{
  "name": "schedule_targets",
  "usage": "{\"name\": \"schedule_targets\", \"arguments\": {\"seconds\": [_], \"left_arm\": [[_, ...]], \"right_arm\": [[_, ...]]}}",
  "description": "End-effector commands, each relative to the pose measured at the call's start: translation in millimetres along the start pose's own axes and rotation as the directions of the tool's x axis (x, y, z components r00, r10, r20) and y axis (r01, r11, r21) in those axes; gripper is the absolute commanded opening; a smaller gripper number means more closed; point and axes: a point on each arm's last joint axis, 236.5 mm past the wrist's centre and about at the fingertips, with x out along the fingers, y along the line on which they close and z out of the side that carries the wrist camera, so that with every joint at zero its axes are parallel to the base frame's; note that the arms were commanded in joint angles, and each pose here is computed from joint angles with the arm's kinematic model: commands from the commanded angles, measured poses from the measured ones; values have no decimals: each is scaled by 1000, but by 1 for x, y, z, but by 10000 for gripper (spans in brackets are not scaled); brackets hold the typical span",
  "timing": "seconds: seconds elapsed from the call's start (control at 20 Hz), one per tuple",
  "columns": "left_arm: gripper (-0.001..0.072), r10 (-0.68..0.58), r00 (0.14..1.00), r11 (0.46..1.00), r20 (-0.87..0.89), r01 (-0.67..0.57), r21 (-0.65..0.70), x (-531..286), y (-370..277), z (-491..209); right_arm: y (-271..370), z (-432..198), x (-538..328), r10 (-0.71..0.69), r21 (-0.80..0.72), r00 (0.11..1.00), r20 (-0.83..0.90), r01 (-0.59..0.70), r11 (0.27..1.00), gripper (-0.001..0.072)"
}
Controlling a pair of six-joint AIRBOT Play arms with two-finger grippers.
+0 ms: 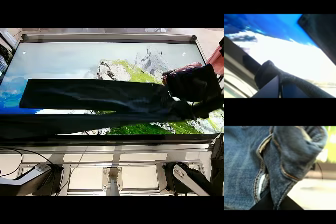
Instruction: Fold the clothes and pants, and hang the long-sleeved shirts on hangers.
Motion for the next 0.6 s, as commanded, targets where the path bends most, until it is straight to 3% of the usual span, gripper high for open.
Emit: {"name": "schedule_targets", "arguments": {"seconds": [0.0, 0.4, 0.55], "left_arm": [[37, 49, 999, 999, 1, -49, -11, -3, 12, 2], [37, 21, 994, 995, 106, -31, 94, -37, -26, 38], [36, -27, 988, 969, 154, -12, 246, -39, -67, 55]], "right_arm": [[-12, -75, 20, -77, 12, 994, -82, 79, 997, 23], [0, -123, -11, -135, 26, 990, 42, 134, 991, 21], [-2, -117, -9, -132, 31, 991, 38, 131, 991, 20]]}}
